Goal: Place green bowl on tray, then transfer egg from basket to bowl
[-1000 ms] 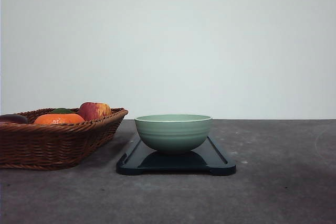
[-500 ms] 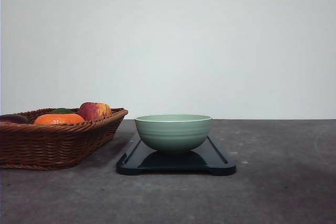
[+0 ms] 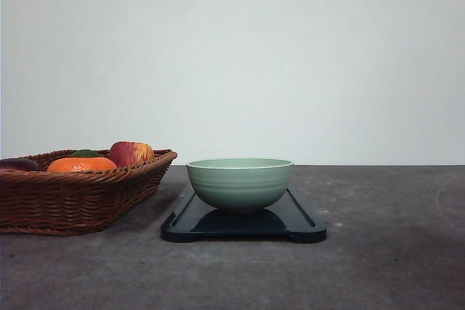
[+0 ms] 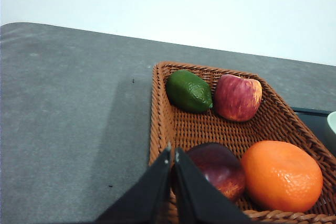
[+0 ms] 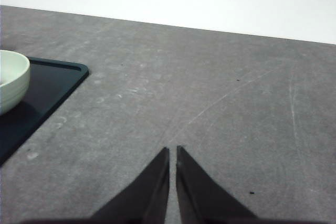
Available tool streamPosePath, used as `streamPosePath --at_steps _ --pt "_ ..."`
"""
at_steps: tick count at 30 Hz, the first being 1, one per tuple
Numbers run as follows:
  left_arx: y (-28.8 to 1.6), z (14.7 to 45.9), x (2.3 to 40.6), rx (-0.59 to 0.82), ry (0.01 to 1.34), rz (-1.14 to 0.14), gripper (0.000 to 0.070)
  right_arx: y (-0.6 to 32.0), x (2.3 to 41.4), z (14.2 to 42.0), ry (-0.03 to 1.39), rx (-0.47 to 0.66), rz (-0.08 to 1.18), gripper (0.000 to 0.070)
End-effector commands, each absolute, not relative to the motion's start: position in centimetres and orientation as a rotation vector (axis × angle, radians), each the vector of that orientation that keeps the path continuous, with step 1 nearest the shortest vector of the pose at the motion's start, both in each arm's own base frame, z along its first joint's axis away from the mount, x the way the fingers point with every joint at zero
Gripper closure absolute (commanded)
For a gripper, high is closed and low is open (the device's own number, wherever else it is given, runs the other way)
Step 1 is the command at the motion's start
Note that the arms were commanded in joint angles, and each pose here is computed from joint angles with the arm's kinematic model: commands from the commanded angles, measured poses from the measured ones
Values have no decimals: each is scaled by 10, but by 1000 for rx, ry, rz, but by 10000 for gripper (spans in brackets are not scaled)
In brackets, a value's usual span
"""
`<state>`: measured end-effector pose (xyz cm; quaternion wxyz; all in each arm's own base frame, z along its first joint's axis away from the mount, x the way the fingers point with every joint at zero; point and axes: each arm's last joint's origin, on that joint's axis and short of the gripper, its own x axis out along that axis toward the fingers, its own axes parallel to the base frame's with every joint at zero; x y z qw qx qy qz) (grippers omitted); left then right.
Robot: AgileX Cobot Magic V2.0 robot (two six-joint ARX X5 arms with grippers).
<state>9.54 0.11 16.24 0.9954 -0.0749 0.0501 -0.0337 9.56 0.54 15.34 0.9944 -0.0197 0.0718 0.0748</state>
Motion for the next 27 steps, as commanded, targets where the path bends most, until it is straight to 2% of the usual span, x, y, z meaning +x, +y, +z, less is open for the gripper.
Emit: streamPosePath --at_steps 1,27 --pt "1 157 96 -137 106 -64 700 5 96 152 146 -29 150 685" --pt "1 157 96 -137 106 -64 700 5 96 152 146 -29 150 685"
